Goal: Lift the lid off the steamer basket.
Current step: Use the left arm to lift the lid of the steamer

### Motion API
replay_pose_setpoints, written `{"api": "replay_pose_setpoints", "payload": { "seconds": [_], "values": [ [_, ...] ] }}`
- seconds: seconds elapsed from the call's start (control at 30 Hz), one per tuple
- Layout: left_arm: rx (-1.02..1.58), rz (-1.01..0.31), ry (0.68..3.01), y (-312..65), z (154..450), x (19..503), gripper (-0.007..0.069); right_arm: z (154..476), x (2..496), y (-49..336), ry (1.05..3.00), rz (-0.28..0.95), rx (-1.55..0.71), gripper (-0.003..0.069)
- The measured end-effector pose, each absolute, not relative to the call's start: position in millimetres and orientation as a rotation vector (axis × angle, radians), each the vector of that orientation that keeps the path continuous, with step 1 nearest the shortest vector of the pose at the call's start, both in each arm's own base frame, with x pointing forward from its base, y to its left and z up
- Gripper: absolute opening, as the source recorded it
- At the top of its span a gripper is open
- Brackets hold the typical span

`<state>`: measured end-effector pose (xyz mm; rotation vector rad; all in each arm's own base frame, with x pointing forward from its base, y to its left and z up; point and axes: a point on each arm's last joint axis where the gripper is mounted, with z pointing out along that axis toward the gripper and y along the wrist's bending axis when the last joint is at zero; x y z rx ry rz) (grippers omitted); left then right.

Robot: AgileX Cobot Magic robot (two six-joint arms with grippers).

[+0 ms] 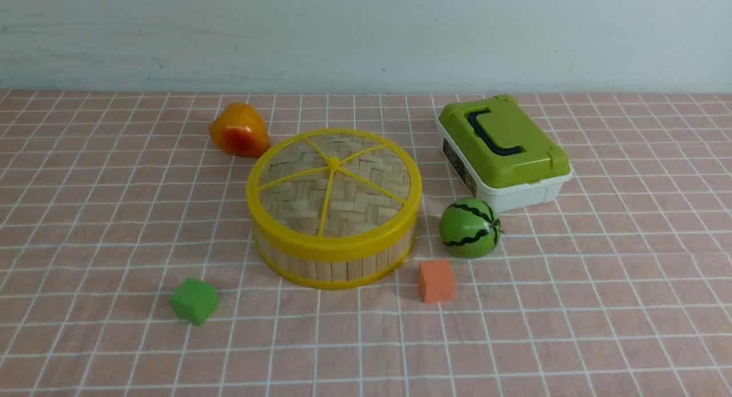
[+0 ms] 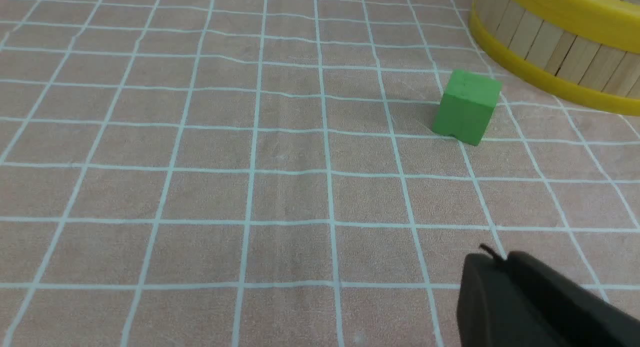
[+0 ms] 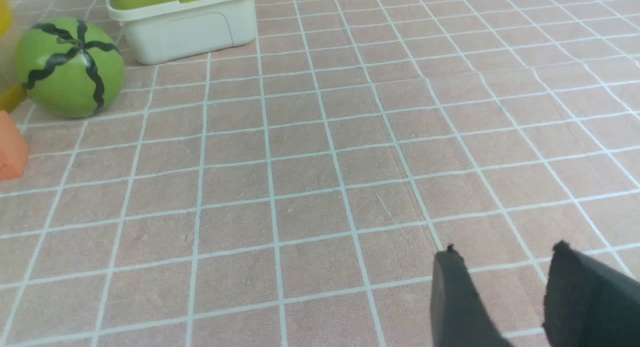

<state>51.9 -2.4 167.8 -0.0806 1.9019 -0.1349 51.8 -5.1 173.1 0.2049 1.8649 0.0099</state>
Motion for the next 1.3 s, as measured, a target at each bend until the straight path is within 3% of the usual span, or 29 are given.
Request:
{"api": "replay_pose_setpoints", "payload": {
  "seconds": [1.3],
  "values": [
    [-0.080,-0.134,1.902,-2.4,167.8,51.9,0.0060,173.1,51.8,-5.1,1.865,0.010,0.205,0.0241]
  ]
}}
